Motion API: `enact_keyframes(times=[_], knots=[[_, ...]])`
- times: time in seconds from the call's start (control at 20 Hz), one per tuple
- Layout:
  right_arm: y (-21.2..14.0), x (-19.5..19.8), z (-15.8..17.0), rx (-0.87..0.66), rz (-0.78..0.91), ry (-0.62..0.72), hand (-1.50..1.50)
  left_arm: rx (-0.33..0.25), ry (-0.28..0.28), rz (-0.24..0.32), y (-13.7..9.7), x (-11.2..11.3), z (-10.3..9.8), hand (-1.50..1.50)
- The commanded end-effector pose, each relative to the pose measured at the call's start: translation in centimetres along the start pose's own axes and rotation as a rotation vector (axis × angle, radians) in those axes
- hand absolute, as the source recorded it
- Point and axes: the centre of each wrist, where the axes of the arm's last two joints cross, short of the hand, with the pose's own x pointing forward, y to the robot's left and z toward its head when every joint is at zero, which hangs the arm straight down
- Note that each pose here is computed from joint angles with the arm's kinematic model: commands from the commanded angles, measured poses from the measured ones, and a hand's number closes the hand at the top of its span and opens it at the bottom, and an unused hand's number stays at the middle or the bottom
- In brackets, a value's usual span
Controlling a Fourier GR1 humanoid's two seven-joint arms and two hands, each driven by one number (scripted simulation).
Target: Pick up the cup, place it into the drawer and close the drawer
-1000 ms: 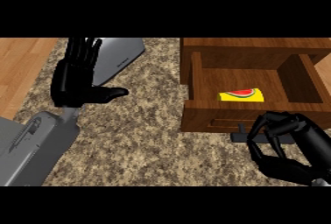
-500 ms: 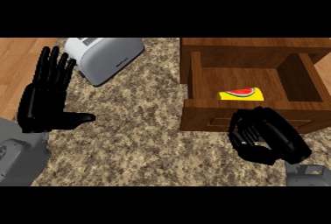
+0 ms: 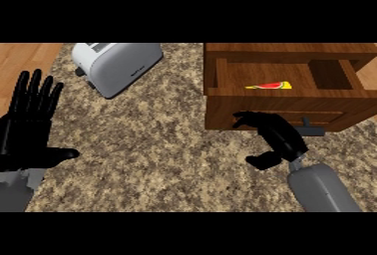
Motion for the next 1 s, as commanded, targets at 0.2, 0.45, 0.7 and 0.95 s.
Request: enact_keyframes(times=[0.2, 0.45, 0.7, 0.95], knots=[[2.9, -3.6, -3.6, 0.041, 0.009, 0.037, -1.50, -0.005, 0.018, 0.014, 1.3, -0.5, 2.8, -1.50], [0.4, -4.4, -7.1, 0.056, -0.059, 0.042, -1.50, -0.002, 0.000, 0.010, 2.6, -0.7, 2.8, -1.50], [-3.4, -6.7, -8.3, 0.065, -0.105, 0.041, -1.50, -0.009, -0.010, 0.022, 3.6, 0.6, 0.4, -1.50], [-6.6, -8.2, -8.2, 0.057, -0.086, 0.067, -1.50, -0.032, 0.002, 0.039, 2.1, -1.7, 0.9, -1.50]])
